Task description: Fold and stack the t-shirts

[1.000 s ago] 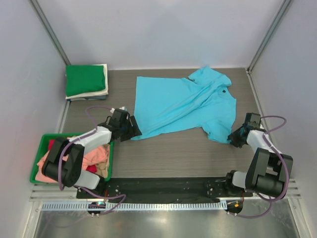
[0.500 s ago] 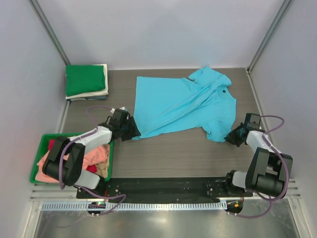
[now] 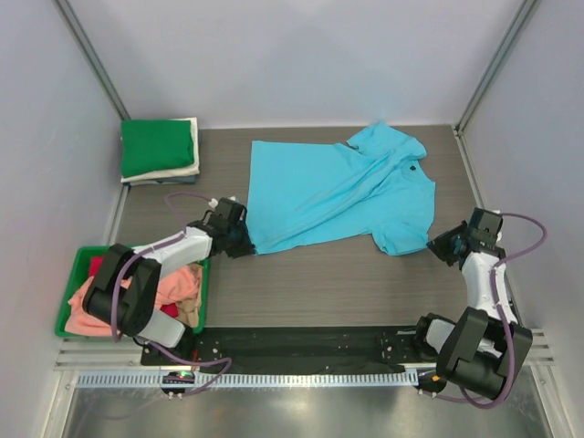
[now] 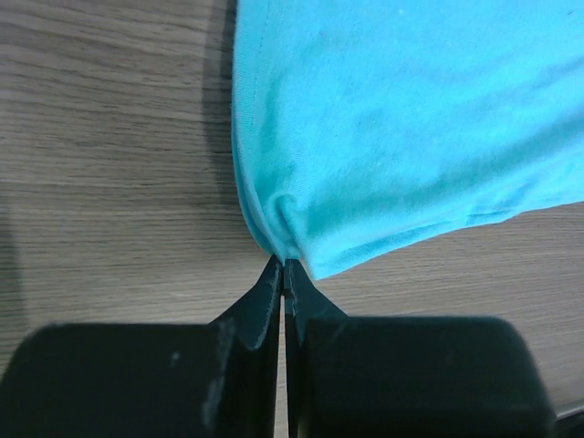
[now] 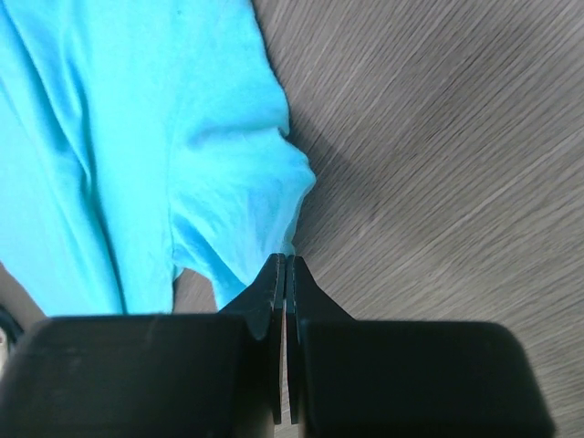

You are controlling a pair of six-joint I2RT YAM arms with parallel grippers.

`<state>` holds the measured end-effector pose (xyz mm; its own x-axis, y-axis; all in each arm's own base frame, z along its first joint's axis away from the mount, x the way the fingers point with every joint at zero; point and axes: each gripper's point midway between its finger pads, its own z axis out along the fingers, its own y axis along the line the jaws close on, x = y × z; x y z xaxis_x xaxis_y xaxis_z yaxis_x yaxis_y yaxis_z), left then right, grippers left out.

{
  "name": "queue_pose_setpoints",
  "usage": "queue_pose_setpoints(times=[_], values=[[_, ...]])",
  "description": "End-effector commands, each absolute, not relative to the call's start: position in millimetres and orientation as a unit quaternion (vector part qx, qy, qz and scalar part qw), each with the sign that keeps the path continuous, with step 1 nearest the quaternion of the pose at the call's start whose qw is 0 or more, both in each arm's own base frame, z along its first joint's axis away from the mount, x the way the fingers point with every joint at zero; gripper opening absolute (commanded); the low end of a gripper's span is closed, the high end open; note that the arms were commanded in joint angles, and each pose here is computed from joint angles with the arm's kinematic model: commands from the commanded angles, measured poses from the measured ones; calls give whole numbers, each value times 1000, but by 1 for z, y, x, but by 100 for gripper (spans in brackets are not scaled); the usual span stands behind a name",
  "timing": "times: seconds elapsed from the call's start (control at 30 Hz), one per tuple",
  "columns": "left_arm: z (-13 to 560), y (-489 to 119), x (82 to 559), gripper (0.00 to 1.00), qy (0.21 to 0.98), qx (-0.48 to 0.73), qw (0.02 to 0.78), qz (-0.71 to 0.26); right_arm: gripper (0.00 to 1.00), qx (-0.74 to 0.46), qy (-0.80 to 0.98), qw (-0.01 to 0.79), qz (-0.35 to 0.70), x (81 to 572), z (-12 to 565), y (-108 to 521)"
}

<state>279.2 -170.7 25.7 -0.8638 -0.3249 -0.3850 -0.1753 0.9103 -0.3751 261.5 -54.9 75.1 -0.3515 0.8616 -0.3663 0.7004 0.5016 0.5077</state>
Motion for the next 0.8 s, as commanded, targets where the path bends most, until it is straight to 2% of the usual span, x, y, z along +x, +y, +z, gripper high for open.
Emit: queue_pose_setpoints(times=[0.0,0.2,0.43,0.67,0.77], values=[[54,-173,292,0,945,-122,251,-169,1,484,782,355,166,271,117,-54],[130,-166,291,0,927,-115,305,-184,1,498,757,384,177,267,164,-52],[173,-152,273,0,913,-117,340,-192,1,495,749,409,162,251,216,-50],[194,-140,251,0,905,-119,357,-198,1,483,726,489,18,197,288,-73],[193,-139,245,0,906,-119,352,-201,1,473,722,505,-10,182,303,-74]])
